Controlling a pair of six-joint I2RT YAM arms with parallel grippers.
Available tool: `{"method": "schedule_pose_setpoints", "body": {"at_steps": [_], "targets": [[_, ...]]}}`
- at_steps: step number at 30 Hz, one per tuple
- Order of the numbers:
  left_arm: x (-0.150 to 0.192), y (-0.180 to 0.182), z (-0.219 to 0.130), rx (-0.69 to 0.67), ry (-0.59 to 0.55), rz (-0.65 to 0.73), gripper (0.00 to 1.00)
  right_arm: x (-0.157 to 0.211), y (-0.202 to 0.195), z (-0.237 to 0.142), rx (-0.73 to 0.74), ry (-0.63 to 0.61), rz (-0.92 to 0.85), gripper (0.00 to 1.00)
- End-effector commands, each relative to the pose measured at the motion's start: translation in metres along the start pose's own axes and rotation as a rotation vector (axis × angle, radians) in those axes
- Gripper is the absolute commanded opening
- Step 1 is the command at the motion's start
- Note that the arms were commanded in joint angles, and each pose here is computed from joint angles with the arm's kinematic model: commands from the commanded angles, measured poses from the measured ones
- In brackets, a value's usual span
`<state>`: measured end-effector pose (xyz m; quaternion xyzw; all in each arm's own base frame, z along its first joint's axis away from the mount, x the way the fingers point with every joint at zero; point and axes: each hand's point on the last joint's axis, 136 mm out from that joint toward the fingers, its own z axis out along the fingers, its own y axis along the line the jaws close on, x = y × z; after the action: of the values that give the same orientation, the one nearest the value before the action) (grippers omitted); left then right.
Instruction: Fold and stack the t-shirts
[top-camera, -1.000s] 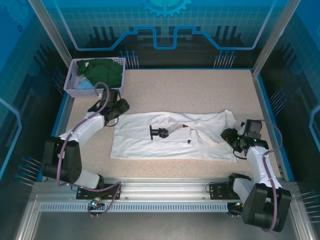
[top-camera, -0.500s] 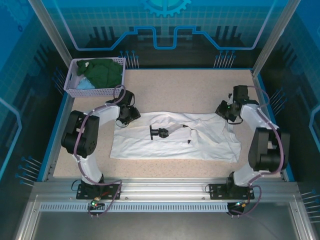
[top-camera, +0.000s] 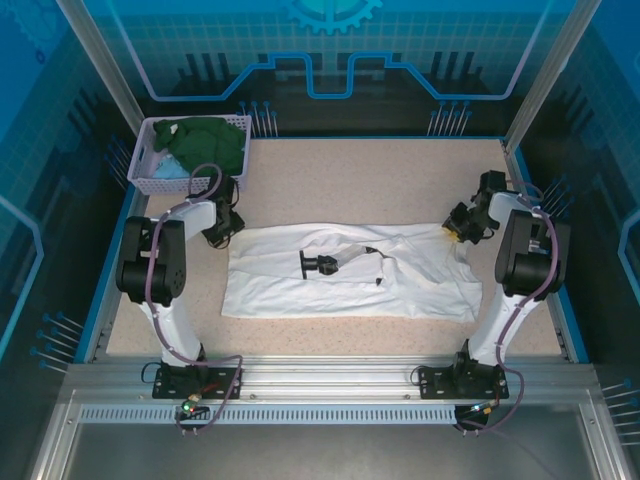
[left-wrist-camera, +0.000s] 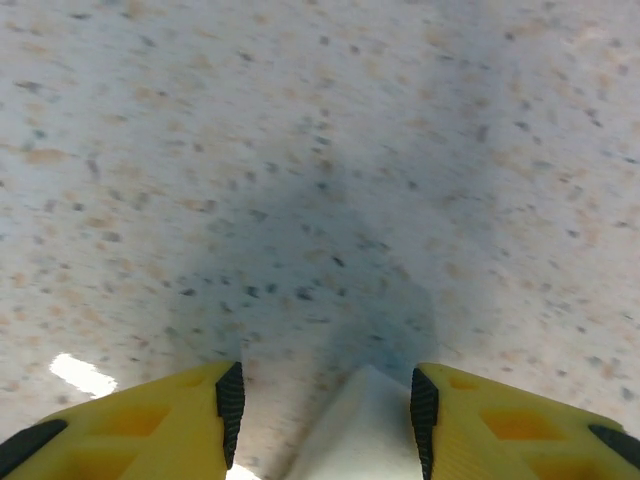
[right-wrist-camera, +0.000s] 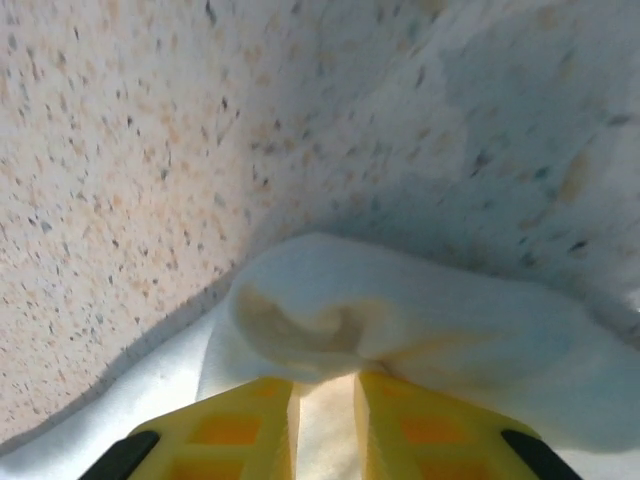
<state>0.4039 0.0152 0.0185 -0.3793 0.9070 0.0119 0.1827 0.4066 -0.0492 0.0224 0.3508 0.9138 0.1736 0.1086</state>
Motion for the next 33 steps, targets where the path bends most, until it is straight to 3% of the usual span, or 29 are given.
{"method": "schedule_pose_setpoints", "body": {"at_steps": [1, 5, 9, 12, 16, 25, 33], "targets": [[-0.003, 0.010, -0.005, -0.063, -0.017, -0.008, 0.50, -0.015, -0.023, -0.002, -0.034, -0.017, 0.151, 0.26], [-0.008, -0.003, -0.021, -0.005, -0.029, -0.008, 0.53, -0.023, -0.015, -0.023, -0.120, -0.077, 0.182, 0.37], [-0.007, -0.054, -0.076, 0.129, -0.130, 0.115, 0.65, -0.010, 0.013, -0.054, -0.159, -0.150, 0.091, 0.41], [0.021, -0.107, -0.113, 0.257, -0.121, 0.242, 0.69, 0.020, 0.042, -0.069, -0.174, -0.179, -0.051, 0.47], [0.079, -0.166, -0.133, 0.409, 0.013, 0.343, 0.72, 0.069, 0.090, -0.057, -0.208, -0.093, -0.288, 0.53], [0.177, -0.249, -0.106, 0.555, 0.282, 0.462, 0.65, 0.109, 0.104, -0.012, -0.114, 0.108, -0.458, 0.57], [0.186, -0.249, -0.060, 0.451, 0.269, 0.533, 0.65, 0.119, 0.110, 0.004, -0.038, 0.149, -0.524, 0.52]]}}
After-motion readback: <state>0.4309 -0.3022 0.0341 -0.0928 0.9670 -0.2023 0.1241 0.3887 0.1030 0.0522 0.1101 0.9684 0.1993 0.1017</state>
